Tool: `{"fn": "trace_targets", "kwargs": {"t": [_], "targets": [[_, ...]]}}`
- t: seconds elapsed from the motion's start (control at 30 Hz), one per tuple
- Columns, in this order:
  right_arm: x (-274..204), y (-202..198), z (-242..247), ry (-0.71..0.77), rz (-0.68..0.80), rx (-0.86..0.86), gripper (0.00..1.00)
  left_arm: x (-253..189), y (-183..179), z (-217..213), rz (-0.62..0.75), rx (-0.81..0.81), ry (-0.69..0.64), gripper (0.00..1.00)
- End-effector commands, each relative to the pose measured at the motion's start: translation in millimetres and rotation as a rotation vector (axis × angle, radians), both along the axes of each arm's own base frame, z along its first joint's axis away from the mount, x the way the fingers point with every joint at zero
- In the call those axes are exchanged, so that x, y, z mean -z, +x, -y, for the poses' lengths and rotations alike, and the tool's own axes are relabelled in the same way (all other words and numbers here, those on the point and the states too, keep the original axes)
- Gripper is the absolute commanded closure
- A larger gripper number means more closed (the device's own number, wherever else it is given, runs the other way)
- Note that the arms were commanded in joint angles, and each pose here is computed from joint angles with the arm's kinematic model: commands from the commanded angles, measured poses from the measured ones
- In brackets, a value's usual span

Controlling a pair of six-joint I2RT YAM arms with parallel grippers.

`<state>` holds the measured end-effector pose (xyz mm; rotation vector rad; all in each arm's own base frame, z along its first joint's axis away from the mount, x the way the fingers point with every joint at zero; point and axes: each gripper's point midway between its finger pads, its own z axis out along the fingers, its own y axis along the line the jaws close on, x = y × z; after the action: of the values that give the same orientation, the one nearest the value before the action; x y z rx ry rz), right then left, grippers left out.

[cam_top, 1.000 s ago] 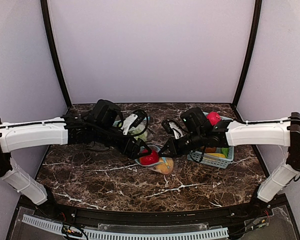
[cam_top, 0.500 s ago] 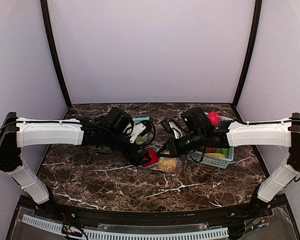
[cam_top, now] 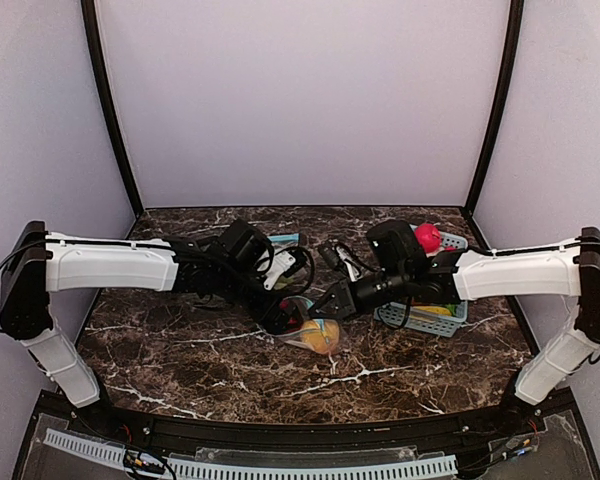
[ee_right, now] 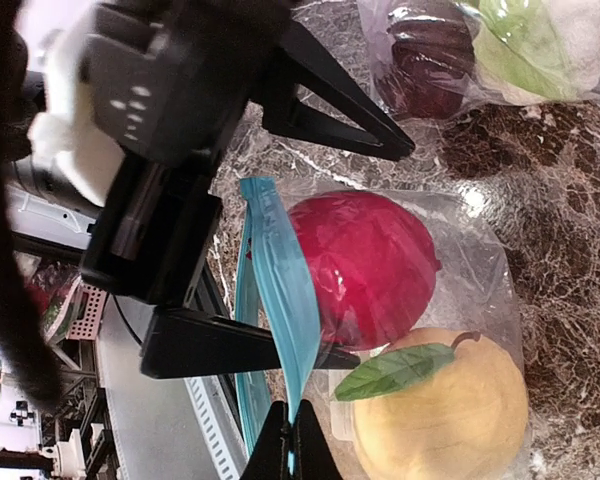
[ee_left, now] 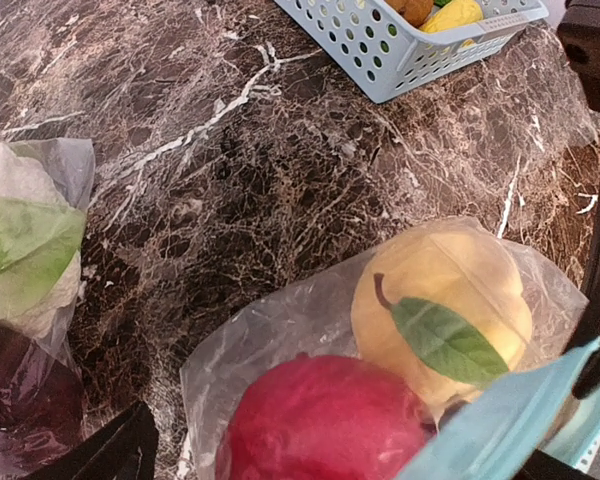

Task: Place the food in the zip-top bag and seal the zipper
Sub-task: Adjust the fake fruit in the zipper food storage bag.

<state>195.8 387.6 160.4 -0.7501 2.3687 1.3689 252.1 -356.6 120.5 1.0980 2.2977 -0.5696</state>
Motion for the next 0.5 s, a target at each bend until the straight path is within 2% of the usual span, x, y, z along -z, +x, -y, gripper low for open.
{"fn": "trace_targets", "kwargs": {"t": [0.0, 0.17, 0.47], "targets": [[-28, -10, -5, 0.097, 0.040, -0.045, 1.00, 4, 5, -2, 0.024, -0.007, 0.030, 0.01], [-23, -8, -3, 0.083, 0.039, -0.028, 1.00, 8, 6, -4, 0.018, -0.019, 0.038, 0.01], [-13, -6, -2, 0.062, 0.028, -0.013, 1.00, -59, 2, 12, 0.035, -0.016, -0.145, 0.01]]}}
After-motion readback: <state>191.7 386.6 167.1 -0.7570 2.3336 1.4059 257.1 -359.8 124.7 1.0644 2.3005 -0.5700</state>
